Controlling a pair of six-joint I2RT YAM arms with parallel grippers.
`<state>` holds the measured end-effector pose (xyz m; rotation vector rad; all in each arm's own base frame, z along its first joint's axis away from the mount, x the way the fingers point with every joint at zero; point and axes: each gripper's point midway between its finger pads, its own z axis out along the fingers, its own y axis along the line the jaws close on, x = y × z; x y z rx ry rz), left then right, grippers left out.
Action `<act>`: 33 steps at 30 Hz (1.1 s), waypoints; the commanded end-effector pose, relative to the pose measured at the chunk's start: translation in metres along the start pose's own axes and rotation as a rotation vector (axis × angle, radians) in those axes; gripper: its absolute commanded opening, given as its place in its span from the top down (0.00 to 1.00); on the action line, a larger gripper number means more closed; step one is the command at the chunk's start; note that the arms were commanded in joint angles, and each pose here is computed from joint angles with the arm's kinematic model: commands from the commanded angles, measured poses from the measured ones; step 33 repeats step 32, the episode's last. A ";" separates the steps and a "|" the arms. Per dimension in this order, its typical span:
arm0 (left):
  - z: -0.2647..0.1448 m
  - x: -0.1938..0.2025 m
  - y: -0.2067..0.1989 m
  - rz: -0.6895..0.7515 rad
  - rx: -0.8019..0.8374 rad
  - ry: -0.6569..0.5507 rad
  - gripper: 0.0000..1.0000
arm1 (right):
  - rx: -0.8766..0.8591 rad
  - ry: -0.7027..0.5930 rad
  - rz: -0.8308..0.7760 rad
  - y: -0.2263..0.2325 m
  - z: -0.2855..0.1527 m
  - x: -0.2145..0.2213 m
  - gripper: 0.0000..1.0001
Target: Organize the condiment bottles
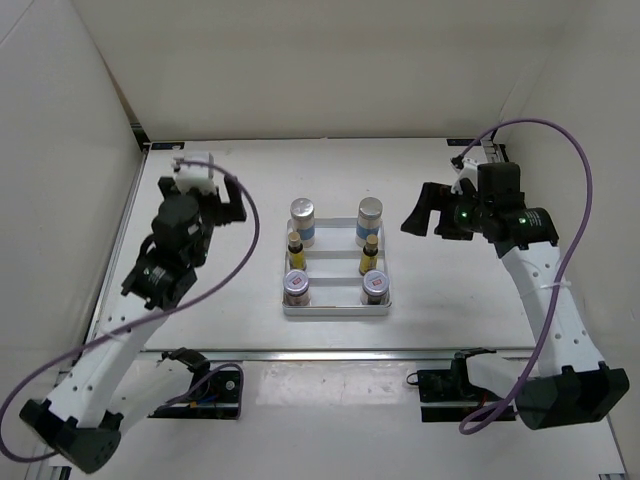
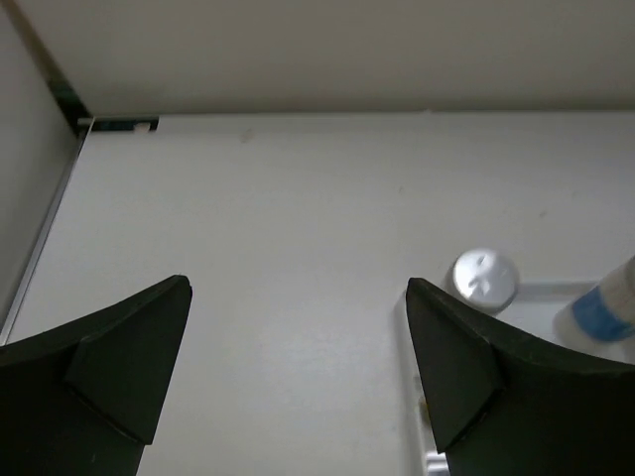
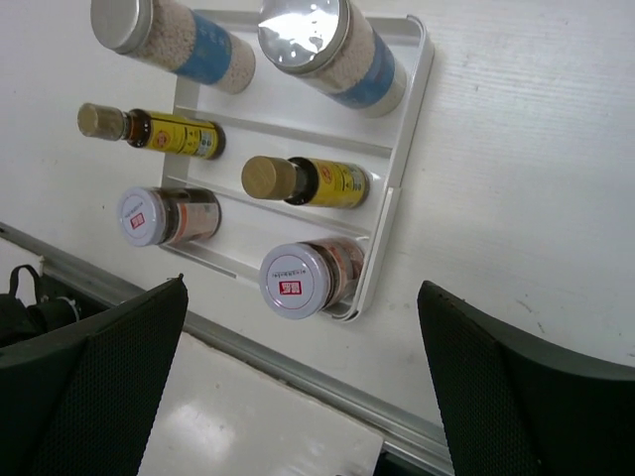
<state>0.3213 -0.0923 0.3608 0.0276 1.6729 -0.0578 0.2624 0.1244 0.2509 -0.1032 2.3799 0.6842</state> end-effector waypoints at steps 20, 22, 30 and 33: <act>-0.062 0.099 0.093 0.079 -0.294 -0.147 0.00 | 0.346 -0.242 0.065 -0.063 -0.012 -0.014 0.00; -0.061 0.106 0.097 0.082 -0.317 -0.137 0.00 | 0.348 -0.276 0.059 -0.060 -0.020 -0.019 0.00; -0.054 0.120 0.098 0.129 -0.334 -0.105 0.00 | 0.323 -0.280 0.087 -0.055 -0.019 -0.016 0.00; -0.051 0.126 0.091 0.134 -0.288 -0.106 0.00 | 0.323 -0.280 0.087 -0.055 -0.019 -0.016 0.00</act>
